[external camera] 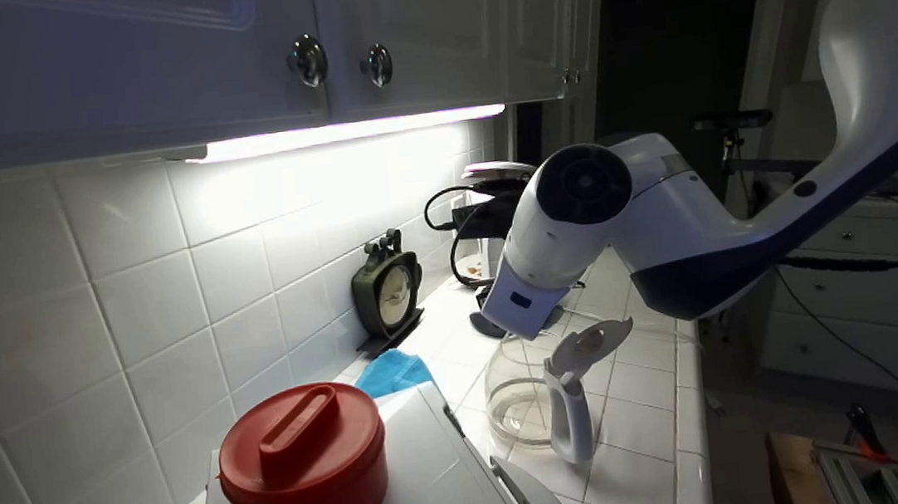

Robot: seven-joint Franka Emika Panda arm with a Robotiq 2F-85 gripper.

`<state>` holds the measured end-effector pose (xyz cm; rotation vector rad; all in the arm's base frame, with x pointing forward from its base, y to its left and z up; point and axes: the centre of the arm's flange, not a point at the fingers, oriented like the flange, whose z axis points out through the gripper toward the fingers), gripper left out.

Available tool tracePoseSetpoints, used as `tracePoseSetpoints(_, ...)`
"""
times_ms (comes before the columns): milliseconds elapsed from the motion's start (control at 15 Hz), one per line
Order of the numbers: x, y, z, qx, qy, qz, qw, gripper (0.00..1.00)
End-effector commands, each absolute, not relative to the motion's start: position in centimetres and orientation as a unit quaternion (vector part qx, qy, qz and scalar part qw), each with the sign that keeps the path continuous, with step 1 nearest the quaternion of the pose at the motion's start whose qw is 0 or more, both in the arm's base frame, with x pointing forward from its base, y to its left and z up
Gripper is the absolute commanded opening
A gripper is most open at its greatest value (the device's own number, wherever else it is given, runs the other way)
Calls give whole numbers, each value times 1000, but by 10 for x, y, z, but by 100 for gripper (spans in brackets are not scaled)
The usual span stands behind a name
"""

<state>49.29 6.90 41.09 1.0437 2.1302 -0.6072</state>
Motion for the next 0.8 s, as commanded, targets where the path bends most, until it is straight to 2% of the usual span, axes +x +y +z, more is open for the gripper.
tracePoseSetpoints(0,484,56,419,377,824,-261,332,4)
tracePoseSetpoints(200,488,47,419,374,818,-285,332,3)
tracePoseSetpoints(733,500,42,415,406,808,-267,332,4)
